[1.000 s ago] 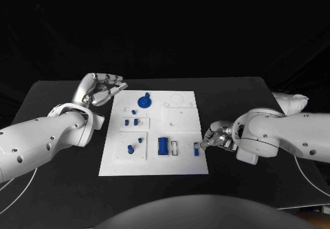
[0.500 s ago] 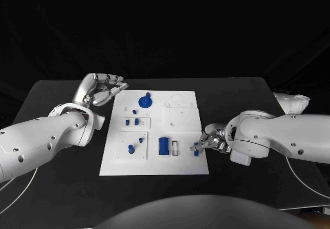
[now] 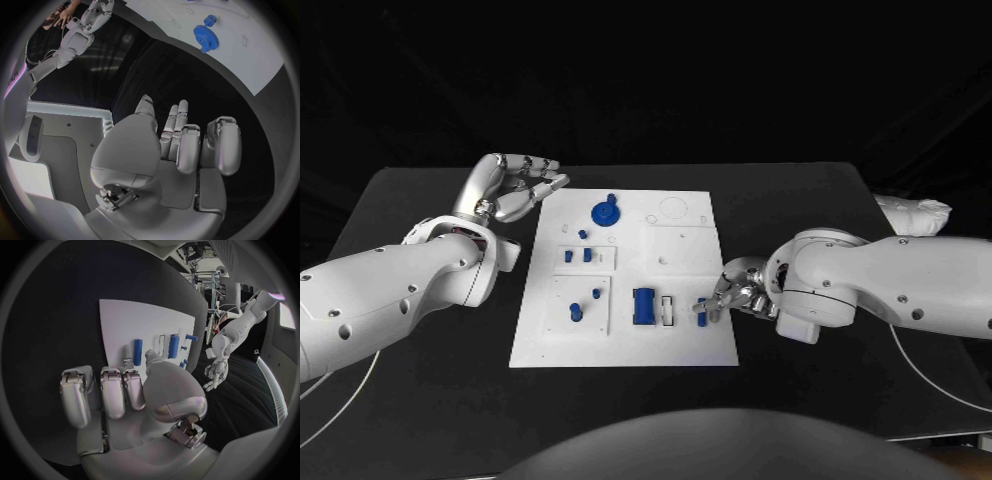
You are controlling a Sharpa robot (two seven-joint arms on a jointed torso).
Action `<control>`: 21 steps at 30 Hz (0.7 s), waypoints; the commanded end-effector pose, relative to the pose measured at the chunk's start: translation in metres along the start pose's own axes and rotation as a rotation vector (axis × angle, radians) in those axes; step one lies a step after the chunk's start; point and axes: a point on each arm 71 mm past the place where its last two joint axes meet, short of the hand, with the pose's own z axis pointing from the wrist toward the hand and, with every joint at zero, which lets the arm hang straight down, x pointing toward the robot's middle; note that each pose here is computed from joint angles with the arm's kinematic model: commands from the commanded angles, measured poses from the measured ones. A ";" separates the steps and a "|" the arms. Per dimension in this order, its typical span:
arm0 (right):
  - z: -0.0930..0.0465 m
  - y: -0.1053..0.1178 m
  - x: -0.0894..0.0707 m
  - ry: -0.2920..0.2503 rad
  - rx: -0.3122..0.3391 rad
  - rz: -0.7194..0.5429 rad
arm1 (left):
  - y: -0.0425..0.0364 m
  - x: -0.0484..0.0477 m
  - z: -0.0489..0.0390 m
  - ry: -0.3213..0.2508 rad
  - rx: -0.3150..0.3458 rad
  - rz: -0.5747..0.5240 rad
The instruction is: Assemble the parts on the task board
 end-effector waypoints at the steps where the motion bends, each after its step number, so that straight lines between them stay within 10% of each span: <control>1: 0.003 -0.006 0.003 0.023 0.098 -0.034 | -0.0015 0.0019 0.0004 0.012 0.010 -0.011; 21: 0.019 0.013 0.009 0.043 0.095 -0.077 | -0.0008 0.0018 -0.0003 0.015 0.009 -0.012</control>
